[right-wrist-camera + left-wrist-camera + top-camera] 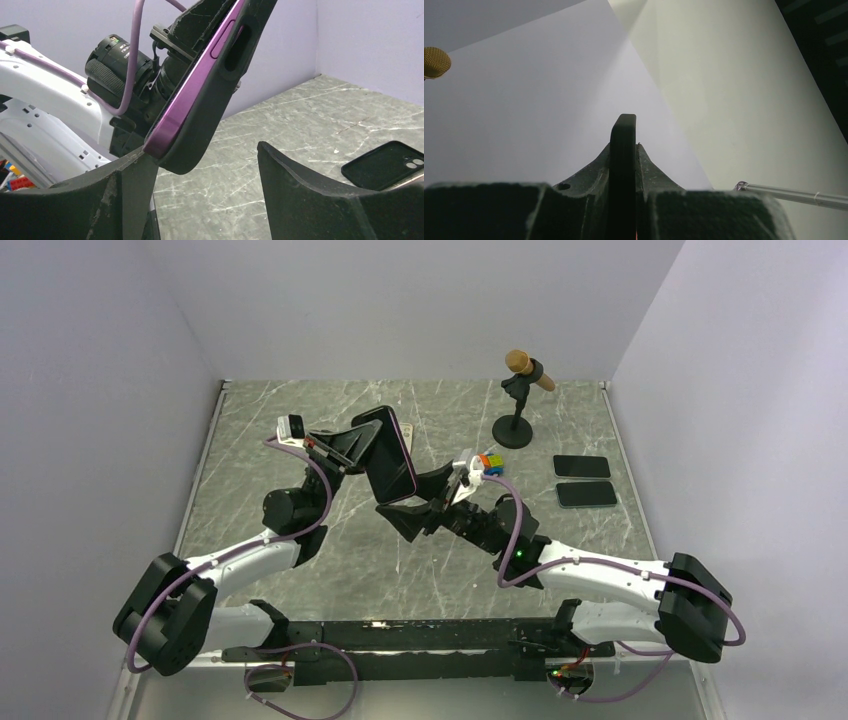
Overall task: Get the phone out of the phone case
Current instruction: Remove the phone case from the phone.
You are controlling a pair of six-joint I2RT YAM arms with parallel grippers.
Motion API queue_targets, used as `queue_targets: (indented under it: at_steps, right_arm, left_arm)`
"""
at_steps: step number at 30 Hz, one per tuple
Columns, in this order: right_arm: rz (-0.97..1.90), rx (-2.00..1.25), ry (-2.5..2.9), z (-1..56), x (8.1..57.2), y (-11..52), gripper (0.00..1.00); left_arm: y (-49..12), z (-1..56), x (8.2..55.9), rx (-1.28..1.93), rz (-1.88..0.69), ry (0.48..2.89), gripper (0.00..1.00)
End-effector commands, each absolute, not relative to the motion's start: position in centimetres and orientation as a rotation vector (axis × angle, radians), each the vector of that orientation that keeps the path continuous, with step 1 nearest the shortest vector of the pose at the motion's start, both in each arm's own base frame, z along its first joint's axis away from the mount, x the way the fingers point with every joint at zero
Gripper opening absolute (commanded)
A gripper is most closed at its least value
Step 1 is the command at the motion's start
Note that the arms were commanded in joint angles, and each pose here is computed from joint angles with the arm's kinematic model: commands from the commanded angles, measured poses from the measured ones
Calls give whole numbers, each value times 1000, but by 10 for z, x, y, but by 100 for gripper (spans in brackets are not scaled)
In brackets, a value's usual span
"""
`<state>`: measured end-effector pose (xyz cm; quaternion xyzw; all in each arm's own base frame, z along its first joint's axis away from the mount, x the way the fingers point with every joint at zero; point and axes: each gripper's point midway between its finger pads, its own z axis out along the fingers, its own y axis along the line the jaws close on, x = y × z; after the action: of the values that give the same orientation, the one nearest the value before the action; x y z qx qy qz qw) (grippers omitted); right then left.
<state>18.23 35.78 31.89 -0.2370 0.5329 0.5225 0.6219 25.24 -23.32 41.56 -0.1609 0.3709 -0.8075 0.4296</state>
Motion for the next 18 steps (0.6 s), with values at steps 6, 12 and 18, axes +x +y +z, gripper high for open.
queue_targets:
  at_steps: [6, 12, 18]
  right_arm:
    - [1198, -549, 1142, 359, 181, 355, 76]
    - [1209, -614, 1253, 342, 181, 358, 81]
    - [1370, -708, 1360, 319, 173, 346, 82]
  left_arm:
    - [-211, 462, 202, -211, -2118, 672, 0]
    - [-215, 458, 196, -139, -2074, 695, 0]
    - [-229, 464, 186, 97, -2024, 785, 0]
